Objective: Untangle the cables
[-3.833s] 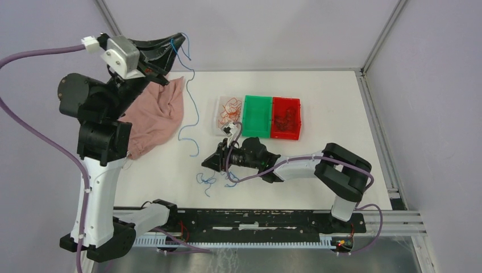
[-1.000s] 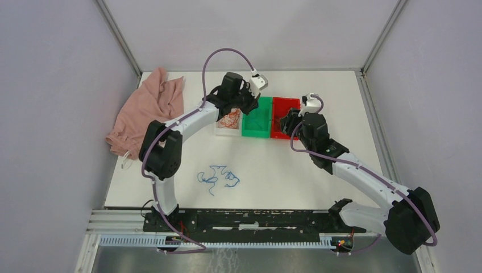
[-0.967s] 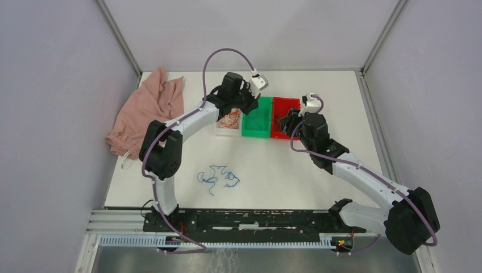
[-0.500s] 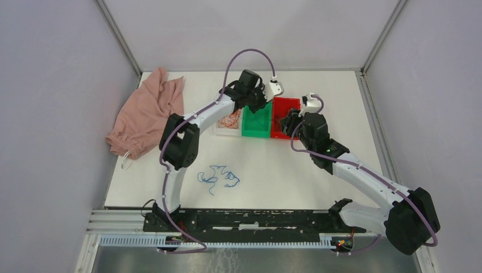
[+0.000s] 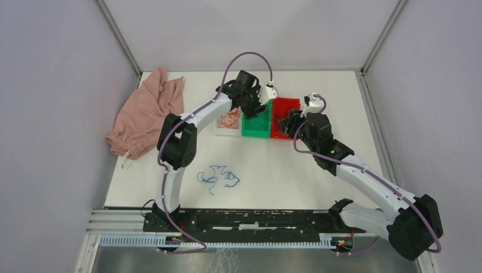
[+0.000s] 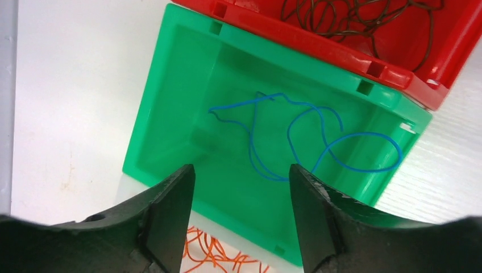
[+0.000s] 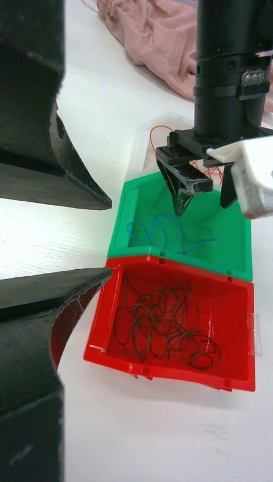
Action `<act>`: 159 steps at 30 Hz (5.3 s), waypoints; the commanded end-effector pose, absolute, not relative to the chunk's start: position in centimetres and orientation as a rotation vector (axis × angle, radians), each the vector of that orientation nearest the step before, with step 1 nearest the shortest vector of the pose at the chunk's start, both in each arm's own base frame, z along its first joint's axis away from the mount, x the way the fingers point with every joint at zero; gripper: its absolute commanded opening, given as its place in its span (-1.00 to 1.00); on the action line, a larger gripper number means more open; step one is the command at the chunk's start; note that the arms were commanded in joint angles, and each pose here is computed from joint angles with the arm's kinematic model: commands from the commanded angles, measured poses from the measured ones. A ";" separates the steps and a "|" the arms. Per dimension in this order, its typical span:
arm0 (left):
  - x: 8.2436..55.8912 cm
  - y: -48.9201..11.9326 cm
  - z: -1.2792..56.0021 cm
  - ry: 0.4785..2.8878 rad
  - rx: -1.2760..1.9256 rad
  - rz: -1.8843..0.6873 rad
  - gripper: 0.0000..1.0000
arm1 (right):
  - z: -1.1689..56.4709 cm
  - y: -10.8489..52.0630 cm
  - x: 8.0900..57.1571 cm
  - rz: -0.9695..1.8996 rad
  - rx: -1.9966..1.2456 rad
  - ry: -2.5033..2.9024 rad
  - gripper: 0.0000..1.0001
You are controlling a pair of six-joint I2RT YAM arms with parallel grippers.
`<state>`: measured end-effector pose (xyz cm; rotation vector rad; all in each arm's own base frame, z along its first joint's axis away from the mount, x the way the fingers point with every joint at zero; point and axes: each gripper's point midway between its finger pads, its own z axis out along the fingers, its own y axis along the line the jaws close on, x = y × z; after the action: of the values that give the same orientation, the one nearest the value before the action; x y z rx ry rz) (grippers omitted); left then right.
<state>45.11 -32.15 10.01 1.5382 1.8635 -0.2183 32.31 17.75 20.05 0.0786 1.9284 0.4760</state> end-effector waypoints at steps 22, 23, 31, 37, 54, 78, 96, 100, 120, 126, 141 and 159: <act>35.9 -13.4 27.5 1.832 1.038 -0.482 0.82 | 8.2 40.4 18.9 0.733 -0.835 2.219 0.23; 35.8 -13.2 27.4 1.846 1.024 -0.477 0.83 | 7.3 40.4 18.9 0.704 -0.831 2.238 0.19; 36.3 -11.1 26.3 2.001 0.792 -0.435 0.69 | 5.7 40.0 21.1 0.652 -0.678 2.216 -0.65; 35.3 -11.3 27.0 1.933 0.770 -0.439 0.72 | 7.8 38.0 22.4 0.572 -0.672 2.177 -0.95; 35.4 -11.0 26.9 1.938 0.773 -0.431 0.70 | 7.6 38.9 21.1 0.610 -0.655 2.288 0.37; 34.2 -11.0 25.5 1.958 0.818 -0.449 0.70 | 16.2 35.9 26.0 0.549 -0.564 2.077 -1.00; 34.1 -11.3 26.3 1.944 0.818 -0.470 0.99 | 19.0 27.5 42.9 0.029 -0.487 2.060 -0.73; 34.6 -10.7 26.2 1.972 0.779 -0.441 0.99 | 19.2 28.0 44.1 0.011 -0.478 2.042 -0.06; 37.4 -7.5 27.4 1.977 0.576 -0.331 0.98 | 14.8 43.1 22.1 0.647 -0.893 2.048 0.30; 36.3 -8.1 27.3 1.965 0.621 -0.363 0.99 | 10.4 45.8 20.5 0.678 -0.918 2.130 0.27; 35.1 -8.4 27.0 1.935 0.656 -0.375 0.99 | 6.0 48.4 21.9 0.663 -0.927 2.177 -0.36; 34.7 -8.2 26.8 1.911 0.684 -0.346 0.99 | 5.6 48.7 23.2 0.718 -0.867 2.243 -0.42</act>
<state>34.17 -8.41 24.99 0.6532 1.9951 -0.3914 22.18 47.67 4.97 -0.9138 2.2550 0.6729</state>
